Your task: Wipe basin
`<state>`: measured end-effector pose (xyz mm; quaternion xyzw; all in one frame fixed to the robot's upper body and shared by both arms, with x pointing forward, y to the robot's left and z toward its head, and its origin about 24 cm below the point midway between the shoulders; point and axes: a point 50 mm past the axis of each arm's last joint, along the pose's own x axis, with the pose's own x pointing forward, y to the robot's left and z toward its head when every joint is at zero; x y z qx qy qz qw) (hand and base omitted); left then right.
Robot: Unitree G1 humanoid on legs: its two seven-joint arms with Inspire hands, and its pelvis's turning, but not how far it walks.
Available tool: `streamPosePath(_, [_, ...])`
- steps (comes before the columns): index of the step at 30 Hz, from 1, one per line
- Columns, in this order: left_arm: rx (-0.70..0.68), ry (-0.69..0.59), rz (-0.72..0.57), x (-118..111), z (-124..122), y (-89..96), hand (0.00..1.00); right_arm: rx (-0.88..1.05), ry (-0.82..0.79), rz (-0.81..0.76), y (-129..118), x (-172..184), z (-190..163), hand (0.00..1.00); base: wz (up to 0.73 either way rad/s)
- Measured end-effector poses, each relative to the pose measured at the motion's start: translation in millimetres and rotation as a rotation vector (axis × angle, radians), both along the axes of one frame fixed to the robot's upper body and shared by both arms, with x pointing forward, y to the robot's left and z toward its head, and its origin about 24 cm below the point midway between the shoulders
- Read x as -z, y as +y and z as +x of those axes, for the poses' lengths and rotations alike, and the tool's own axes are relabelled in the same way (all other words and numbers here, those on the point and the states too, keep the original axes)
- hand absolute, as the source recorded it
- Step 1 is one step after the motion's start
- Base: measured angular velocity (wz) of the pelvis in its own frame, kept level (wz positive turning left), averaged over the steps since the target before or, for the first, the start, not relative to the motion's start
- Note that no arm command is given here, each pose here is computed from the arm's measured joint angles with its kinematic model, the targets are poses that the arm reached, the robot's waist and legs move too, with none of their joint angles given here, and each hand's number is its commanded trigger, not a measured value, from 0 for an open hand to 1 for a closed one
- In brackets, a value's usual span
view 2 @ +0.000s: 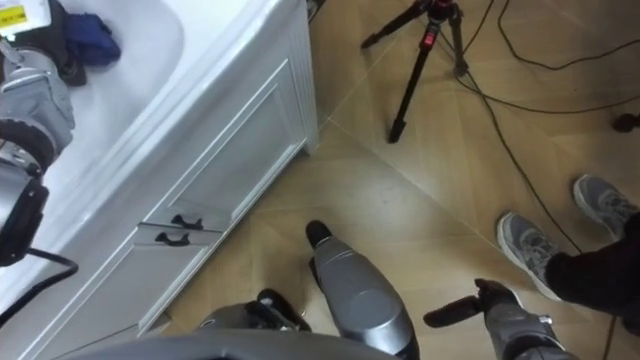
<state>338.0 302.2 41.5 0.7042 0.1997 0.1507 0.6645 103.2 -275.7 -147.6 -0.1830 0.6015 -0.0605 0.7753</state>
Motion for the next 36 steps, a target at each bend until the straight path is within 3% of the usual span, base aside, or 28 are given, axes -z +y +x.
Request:
streamPosePath(10, [-0.08, 0.053, -0.009, 21, -30, 26.5, 1.0, 0.021, -0.011, -0.006, 0, 0, 2, 0.0, 0.19])
streamPosePath(25, [-0.115, 0.129, -0.016, 47, -58, 36.4, 1.0, 0.015, -0.043, -0.011, 0, -5, 21, 0.0, 0.13])
streamPosePath(36, [-0.113, 0.124, -0.052, 56, -68, 37.4, 1.0, 0.016, -0.042, -0.013, -2, -4, 14, 0.0, 0.12])
